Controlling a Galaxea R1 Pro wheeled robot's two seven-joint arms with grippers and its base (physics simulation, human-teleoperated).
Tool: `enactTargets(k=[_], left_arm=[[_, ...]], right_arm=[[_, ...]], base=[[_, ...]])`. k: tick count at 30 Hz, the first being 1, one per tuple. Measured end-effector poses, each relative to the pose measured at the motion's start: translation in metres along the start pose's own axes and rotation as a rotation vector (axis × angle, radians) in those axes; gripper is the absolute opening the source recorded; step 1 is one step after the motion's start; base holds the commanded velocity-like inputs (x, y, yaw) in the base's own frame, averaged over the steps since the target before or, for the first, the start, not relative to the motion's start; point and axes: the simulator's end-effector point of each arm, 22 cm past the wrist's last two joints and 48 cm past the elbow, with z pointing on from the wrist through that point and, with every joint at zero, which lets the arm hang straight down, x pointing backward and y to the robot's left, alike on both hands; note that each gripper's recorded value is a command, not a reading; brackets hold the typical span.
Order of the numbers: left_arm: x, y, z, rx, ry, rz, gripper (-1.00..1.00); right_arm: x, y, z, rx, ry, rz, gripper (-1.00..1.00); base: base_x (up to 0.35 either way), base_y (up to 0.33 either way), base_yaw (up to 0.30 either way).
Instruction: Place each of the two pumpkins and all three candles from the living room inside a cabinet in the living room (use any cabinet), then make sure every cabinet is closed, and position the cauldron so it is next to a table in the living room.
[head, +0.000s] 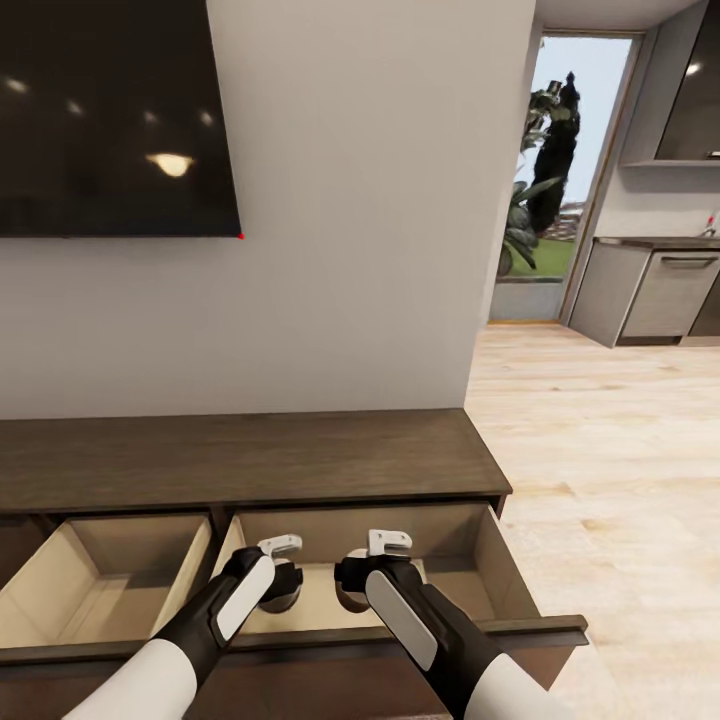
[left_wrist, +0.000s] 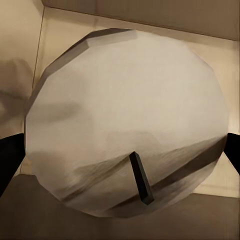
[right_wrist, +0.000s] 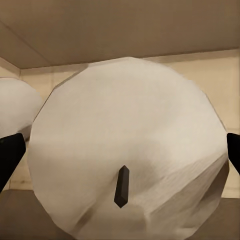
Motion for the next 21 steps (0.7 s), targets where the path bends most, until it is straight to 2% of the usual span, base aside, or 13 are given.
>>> enactTargets(k=[21], left_arm=[[-0.0013, -0.0003, -0.0007, 0.002, -0.003, 0.000, -1.00]], right_arm=[[0.0000, 0.0000, 0.0000, 0.000, 0.000, 0.000, -1.00]], base=[[0.071, 0.000, 0.000]])
